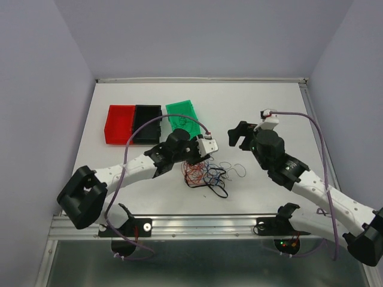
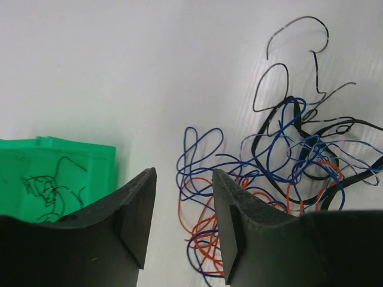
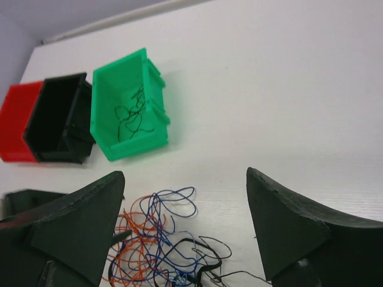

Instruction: Untangle the cables

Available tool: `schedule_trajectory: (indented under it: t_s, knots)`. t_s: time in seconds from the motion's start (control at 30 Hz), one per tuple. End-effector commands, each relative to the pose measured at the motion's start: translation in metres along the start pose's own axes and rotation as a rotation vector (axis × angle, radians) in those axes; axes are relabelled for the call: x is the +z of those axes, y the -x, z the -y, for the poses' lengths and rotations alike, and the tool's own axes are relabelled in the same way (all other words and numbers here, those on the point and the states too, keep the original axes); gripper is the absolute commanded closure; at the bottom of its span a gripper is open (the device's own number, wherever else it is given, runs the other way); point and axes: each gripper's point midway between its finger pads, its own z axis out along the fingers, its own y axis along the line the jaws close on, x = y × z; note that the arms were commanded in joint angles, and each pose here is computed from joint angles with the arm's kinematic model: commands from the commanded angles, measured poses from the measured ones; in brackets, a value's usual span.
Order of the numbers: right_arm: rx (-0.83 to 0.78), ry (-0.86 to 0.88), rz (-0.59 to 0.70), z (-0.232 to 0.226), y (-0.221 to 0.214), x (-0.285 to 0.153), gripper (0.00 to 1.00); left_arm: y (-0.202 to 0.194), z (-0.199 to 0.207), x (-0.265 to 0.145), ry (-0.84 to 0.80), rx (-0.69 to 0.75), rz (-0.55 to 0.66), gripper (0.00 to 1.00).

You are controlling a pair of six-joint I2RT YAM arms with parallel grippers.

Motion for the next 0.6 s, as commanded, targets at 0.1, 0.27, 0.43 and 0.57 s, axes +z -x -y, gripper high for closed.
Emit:
schedule_trajectory:
  t_s: [0.1,0.27,0.43,0.57]
  knots:
    - [0.120,-0.153,0.193,0.036,0.034,-0.018,0.12,0.000,0.045,0.032,-0.157,0.046,-0.040,0.43]
    - [0.128,-0.155,0.210,0.038,0.038,-0.022,0.12,-0.002,0.056,0.034,-0.204,0.048,-0.043,0.42]
    - [0.125,-0.151,0.203,0.037,0.037,-0.021,0.12,0.000,0.056,0.035,-0.211,0.042,-0.040,0.43]
    - [0.122,-0.150,0.204,0.037,0.037,-0.021,0.12,0.016,0.038,0.020,-0.125,0.052,0.006,0.43]
